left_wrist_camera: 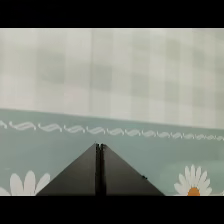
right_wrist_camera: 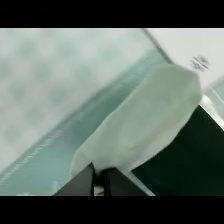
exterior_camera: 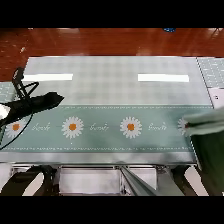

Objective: Fold the shirts.

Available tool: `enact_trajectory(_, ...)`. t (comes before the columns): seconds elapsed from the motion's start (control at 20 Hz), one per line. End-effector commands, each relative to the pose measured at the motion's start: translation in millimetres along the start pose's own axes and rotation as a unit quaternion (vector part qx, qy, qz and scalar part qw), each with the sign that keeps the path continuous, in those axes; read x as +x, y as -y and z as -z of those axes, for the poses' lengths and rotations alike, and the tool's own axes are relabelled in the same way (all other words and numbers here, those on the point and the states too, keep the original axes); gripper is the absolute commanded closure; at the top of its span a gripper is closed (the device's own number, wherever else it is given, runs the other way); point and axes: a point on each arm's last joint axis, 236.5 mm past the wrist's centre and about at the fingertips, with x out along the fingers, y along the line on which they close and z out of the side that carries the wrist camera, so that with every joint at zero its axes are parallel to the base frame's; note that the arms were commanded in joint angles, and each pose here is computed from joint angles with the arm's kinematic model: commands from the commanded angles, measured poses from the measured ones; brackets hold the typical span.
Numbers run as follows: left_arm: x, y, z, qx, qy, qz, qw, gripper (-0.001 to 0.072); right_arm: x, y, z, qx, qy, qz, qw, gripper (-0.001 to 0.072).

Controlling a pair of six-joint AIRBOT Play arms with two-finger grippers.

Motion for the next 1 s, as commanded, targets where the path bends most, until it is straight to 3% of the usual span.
enact_trajectory(0.0,0.0,0.1,-12.1,-0.001,0.026,-0.002,1.000,0.0692,11.2,80.6,60.3,0.075,-0.047,0.114,0.989,0.0690)
enact_trajectory(0.15,1.9,5.7,-9.9,0.006,0.024,0.003,1.000,0.0692,26.4,142.6,124.7,0.170,-0.107,0.224,0.954,0.0689)
enact_trajectory(0.3,6.0,19.8,-3.4,0.022,0.018,0.016,0.999,0.0692,17.7,199.8,176.6,0.251,-0.142,0.360,0.888,0.0684)
enact_trajectory(0.35,7.5,24.3,-1.0,0.027,0.016,0.020,0.999,0.0692,22.9,209.3,181.6,0.254,-0.147,0.377,0.879,0.0599)
enact_trajectory(0.4,9.3,27.3,0.8,0.031,0.014,0.022,0.999,0.0692,31.3,215.3,182.5,0.253,-0.148,0.382,0.876,0.0392)
enact_trajectory(0.45,12.0,29.0,3.0,0.033,0.011,0.024,0.999,0.0692,40.6,218.1,182.7,0.246,-0.156,0.379,0.878,0.0294)
enact_trajectory(0.55,19.4,24.3,0.3,0.037,0.015,0.017,0.999,0.0693,57.1,215.9,177.8,0.244,-0.171,0.358,0.885,0.0297)
enact_trajectory(0.7,18.0,21.8,-43.6,0.065,0.038,0.007,0.997,0.0693,91.9,184.0,119.6,0.219,-0.123,0.244,0.937,0.0317)
enact_trajectory(0.8,-3.3,38.3,-102.5,0.087,0.064,0.017,0.994,0.0693,111.5,113.2,38.2,0.170,-0.034,0.081,0.981,0.0601)
enact_trajectory(0.85,-17.5,49.5,-136.3,0.101,0.087,0.023,0.991,0.0693,112.0,52.1,-9.7,0.126,0.023,-0.035,0.991,0.0687)
enact_trajectory(0.95,-40.7,89.5,-200.8,0.100,0.136,0.050,0.984,0.0694,93.5,-70.4,-72.4,0.072,0.099,-0.221,0.968,0.0687)
